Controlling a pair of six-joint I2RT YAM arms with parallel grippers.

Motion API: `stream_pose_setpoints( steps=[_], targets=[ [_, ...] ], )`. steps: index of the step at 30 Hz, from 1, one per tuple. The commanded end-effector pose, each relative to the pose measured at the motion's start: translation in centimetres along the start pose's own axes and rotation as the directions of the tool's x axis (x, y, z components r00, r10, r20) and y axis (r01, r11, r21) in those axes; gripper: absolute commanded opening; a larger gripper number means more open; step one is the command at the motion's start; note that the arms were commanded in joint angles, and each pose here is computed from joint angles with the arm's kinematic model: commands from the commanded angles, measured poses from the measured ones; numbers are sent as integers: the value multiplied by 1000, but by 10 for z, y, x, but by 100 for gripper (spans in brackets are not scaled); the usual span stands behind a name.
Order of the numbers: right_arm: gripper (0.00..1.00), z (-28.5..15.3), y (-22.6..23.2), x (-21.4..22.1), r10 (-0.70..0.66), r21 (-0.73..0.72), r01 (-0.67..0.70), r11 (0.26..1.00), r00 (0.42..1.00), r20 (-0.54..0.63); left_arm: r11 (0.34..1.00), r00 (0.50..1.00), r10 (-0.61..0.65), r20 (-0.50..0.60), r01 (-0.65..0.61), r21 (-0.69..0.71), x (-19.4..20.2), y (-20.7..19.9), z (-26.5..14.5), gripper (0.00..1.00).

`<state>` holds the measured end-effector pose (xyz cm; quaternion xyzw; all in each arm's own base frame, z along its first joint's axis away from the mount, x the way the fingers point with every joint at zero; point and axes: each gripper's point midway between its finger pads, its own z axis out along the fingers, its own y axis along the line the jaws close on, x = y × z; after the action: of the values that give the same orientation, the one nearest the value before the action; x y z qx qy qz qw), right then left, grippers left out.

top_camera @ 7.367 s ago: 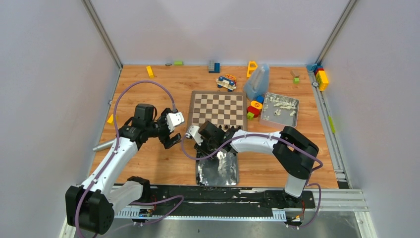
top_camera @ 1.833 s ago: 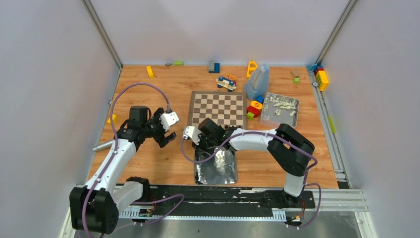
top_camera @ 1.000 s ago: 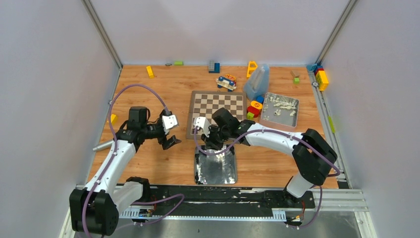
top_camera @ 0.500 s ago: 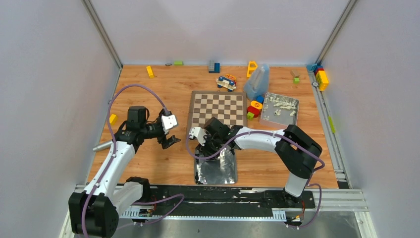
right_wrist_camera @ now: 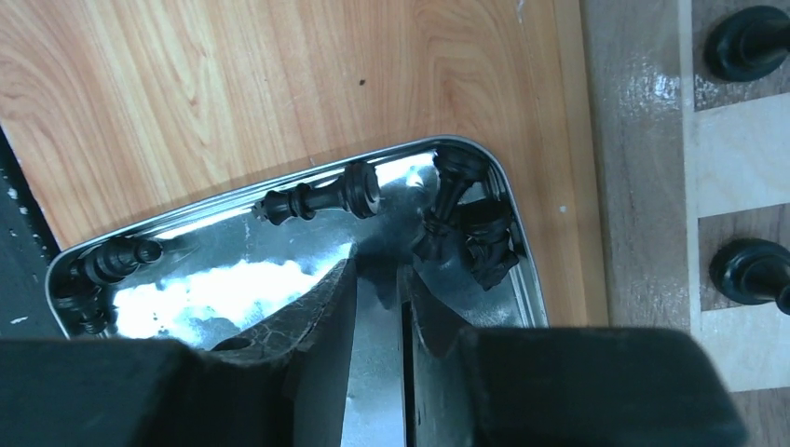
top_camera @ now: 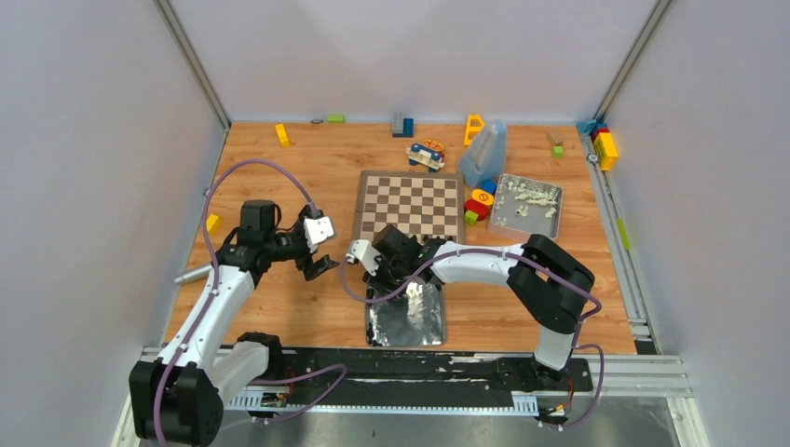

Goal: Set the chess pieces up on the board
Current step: Pick up the chess piece from the storage box.

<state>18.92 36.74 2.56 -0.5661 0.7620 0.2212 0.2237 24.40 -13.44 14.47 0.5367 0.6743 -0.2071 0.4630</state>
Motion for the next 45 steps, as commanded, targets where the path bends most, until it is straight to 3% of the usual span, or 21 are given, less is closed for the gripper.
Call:
stream_pose_setpoints(
  steps=[1, 22, 34, 45],
  targets=[
    [25, 2, -10, -12, -1, 68, -1, 998, 1000, 23, 999, 999, 31, 9, -31, -6, -2, 1, -2, 95],
    [28, 10, -17, -23, -36, 78, 32, 996, 998, 46, 999, 999, 41, -14, -41, -11, 3, 2, -3, 95],
    [1, 0, -23, -21, -37, 112, 31, 993, 998, 51, 999, 999, 42, -32, -43, -17, 8, 1, -3, 95],
    [0, -70, -14, -47, -42, -104, 67, 992, 973, 225, 998, 998, 55, 41, -57, 36, -4, -7, 0, 92]
  ],
)
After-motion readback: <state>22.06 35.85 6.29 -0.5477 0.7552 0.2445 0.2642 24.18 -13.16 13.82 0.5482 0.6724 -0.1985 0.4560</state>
